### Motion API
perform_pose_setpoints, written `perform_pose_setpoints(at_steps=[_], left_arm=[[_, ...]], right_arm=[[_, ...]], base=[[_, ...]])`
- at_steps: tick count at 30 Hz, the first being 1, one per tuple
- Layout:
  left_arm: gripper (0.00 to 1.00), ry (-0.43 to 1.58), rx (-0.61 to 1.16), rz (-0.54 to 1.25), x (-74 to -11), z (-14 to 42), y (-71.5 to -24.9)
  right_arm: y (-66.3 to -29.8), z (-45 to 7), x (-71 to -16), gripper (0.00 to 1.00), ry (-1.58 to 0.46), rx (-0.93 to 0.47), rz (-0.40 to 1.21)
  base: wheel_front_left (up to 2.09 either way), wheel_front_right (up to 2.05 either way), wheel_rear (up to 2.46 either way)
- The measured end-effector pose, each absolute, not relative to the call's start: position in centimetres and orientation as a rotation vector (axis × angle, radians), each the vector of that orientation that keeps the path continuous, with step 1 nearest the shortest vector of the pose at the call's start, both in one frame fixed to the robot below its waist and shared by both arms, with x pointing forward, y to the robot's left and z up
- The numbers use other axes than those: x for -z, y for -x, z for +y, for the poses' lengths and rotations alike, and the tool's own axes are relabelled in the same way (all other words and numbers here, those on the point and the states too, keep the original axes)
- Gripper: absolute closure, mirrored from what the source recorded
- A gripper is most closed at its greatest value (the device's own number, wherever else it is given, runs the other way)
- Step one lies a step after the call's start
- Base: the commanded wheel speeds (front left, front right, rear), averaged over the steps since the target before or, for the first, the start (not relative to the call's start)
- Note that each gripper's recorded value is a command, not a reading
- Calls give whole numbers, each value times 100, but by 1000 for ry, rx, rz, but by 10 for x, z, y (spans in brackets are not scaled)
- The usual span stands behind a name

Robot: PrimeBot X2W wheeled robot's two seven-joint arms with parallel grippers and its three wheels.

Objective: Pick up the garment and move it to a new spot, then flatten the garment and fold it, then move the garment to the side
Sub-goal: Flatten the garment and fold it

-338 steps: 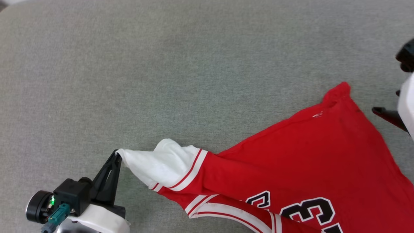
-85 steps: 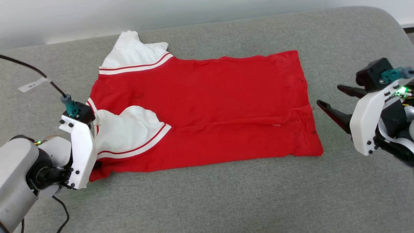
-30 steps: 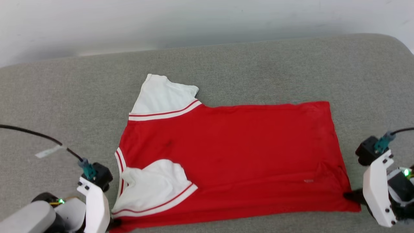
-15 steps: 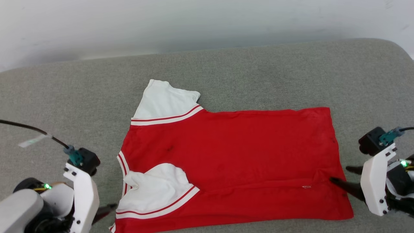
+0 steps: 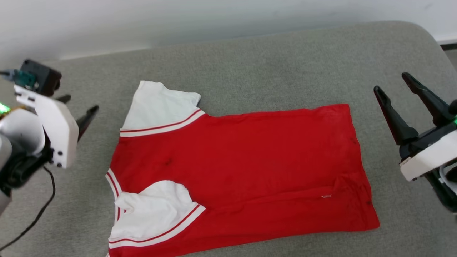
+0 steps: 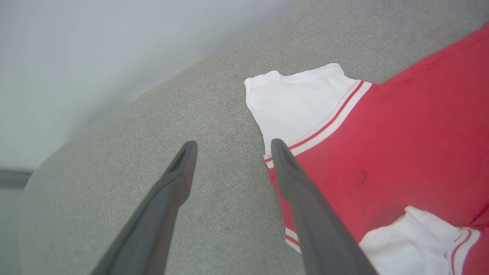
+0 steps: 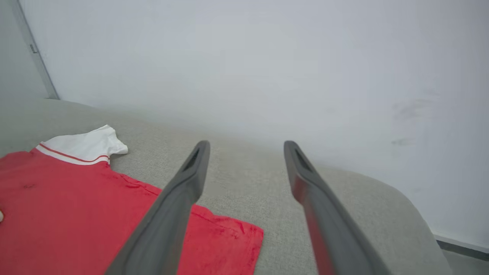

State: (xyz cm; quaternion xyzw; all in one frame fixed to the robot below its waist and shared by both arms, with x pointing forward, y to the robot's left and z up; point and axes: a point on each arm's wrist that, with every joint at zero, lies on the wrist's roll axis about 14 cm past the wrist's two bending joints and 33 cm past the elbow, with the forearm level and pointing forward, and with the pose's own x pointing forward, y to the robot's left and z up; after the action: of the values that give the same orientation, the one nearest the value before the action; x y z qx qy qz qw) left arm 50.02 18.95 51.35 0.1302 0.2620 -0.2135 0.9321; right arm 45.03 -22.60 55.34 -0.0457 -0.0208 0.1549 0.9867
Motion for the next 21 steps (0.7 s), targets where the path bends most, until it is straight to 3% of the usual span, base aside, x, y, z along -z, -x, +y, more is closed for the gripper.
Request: perform_pose_setpoints(at_steps=[10,21], left_arm=[[0,-232,457,631,-499,165,-566],[0,-250,552,1016,-434,138,-600]], right_arm=[[-438,-231,-532,0,24,-150,-125],[-451,-234,-492,0,4,-119,-46]], base=[[0,0,0],[0,0,0]])
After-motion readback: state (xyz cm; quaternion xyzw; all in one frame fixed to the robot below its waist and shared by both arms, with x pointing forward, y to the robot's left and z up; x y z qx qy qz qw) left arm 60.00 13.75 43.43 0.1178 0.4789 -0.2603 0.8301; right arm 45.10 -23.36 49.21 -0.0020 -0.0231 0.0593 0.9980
